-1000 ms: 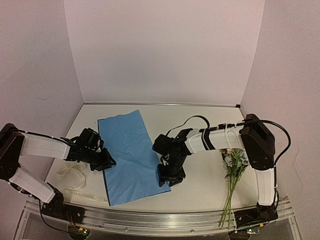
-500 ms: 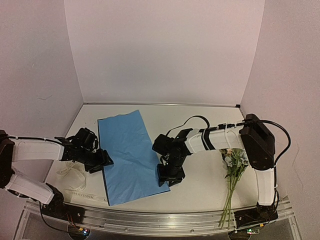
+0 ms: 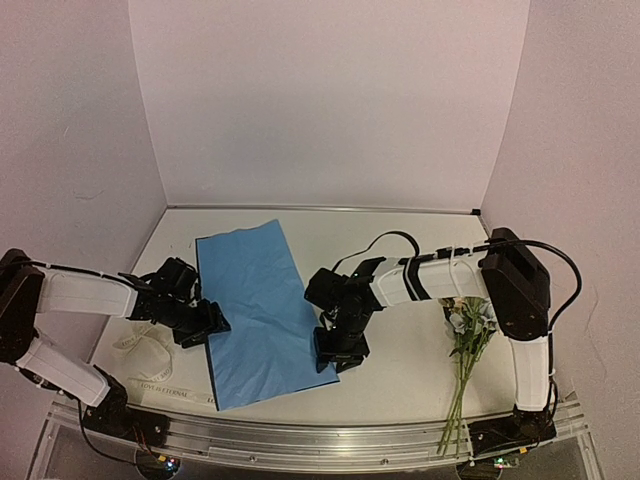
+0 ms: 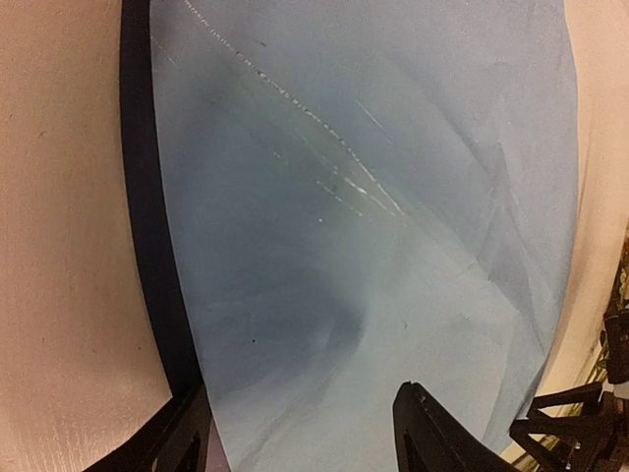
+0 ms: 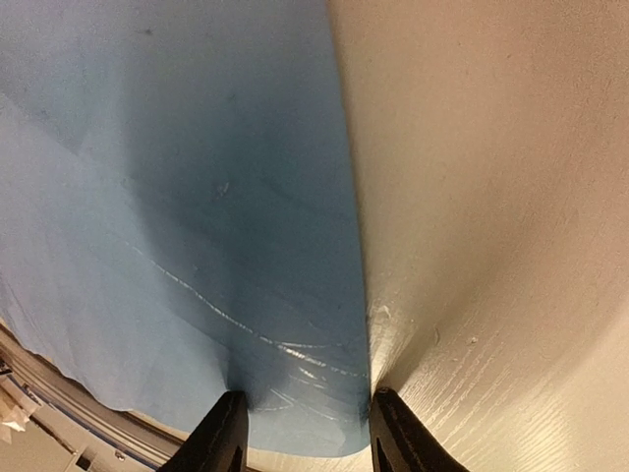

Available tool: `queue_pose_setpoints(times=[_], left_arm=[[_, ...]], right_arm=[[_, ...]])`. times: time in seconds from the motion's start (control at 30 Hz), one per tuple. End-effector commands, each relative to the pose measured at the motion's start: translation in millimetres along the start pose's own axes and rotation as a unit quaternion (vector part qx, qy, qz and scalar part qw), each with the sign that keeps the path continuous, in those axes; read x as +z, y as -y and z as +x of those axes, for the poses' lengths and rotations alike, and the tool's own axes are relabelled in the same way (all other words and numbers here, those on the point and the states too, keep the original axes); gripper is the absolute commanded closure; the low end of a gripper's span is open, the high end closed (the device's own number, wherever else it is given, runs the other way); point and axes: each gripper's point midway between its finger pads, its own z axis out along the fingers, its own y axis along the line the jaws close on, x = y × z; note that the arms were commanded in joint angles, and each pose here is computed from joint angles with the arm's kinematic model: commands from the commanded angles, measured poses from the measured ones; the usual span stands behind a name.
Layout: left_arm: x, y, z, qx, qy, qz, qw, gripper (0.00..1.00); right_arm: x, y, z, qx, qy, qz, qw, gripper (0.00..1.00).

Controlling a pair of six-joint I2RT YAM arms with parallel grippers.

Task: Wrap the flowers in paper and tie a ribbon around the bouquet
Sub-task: Pick up the folded wrapping paper from the center of the board, then pass from the left arm to the right

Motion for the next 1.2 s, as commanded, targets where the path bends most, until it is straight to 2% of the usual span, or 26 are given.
queue_pose_setpoints(times=[0.0,0.33,0.6,0.77,0.97,1.17], left_arm=[[9.6,-1.6,0.6,0.004,-0.010,-0.002,1.000,0.39],[-3.2,33.4,-19.6,0.010,0.023,0.058,0.998,0.70],[-4.6,42.0,-18.4,0.017,0.016,0.078,0.997,0.94],[-4.1,43.6,-14.0,0.020,0.007,0.087,0.996,1.00],[-10.8,48.6,-11.8,0.020,0.002,0.098,0.995,1.00],[-13.2,36.5,-1.8,0.018,-0.009,0.083,0.996,1.00]], right_arm=[[12.1,2.2,-1.2,0.016,-0.002,-0.001,1.000,0.58],[16.4,-0.4,-0.7,0.026,-0.008,-0.008,1.000,0.59],[19.2,-0.4,-1.3,0.032,-0.009,-0.008,0.999,0.60],[20.7,-1.0,-2.3,0.038,-0.006,-0.012,0.999,0.61],[19.2,1.2,-2.2,0.043,0.000,-0.011,0.999,0.62],[25.1,4.6,-3.4,0.063,-0.001,-0.006,0.998,0.65]])
